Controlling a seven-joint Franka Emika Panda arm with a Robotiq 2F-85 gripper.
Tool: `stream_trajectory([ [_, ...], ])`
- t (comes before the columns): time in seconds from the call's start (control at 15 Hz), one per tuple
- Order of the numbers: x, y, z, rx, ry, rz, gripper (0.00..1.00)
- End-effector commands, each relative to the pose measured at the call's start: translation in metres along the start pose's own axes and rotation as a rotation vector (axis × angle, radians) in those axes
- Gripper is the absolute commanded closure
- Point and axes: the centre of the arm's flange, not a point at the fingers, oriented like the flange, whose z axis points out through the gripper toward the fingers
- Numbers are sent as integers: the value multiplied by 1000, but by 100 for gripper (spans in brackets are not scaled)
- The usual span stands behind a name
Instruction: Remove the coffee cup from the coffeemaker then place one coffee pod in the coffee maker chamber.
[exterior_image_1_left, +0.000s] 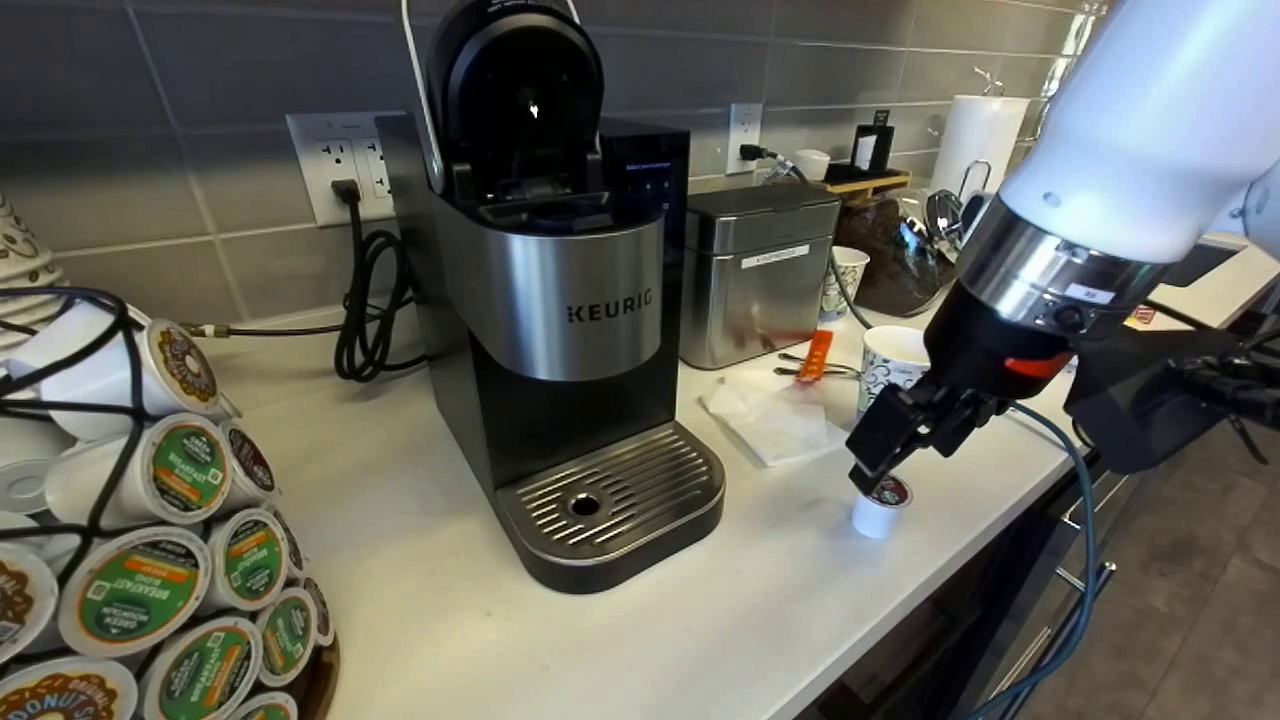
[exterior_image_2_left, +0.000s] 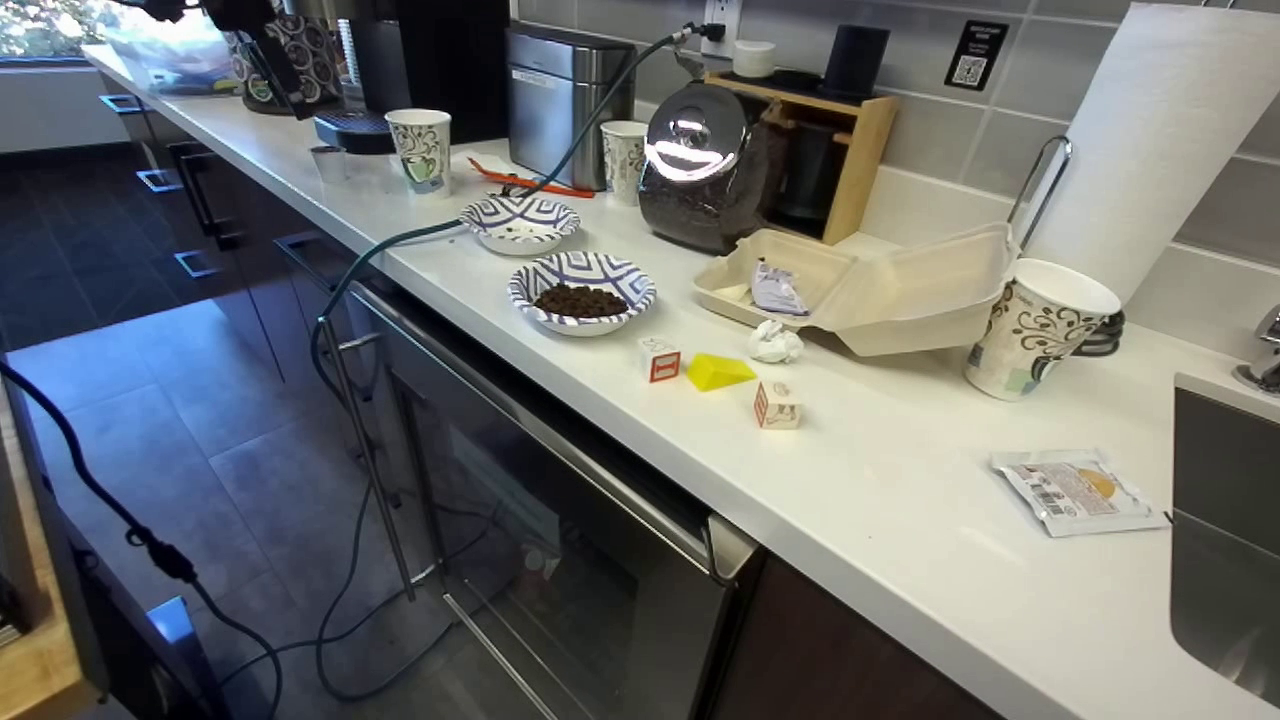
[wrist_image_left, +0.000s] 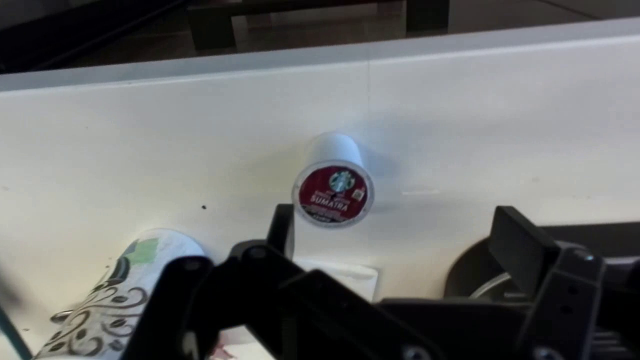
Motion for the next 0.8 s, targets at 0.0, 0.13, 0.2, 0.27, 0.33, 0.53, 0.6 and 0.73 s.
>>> stream_trajectory([
  [0.0, 16, -9, 28, 7, -92, -58, 0],
  [0.13, 23, -3, 37, 6, -103, -32, 0],
  [0.2, 27, 2, 38, 8, -105, -12, 0],
  [0.27, 31, 6, 38, 8, -104, 9, 0],
  [0.33, 34, 11, 38, 12, -104, 23, 0],
  [0.53, 37, 17, 43, 4, -122, 32, 0],
  [0.6, 37, 16, 46, -1, -129, 30, 0],
  [0.73, 37, 16, 51, -9, -139, 39, 0],
])
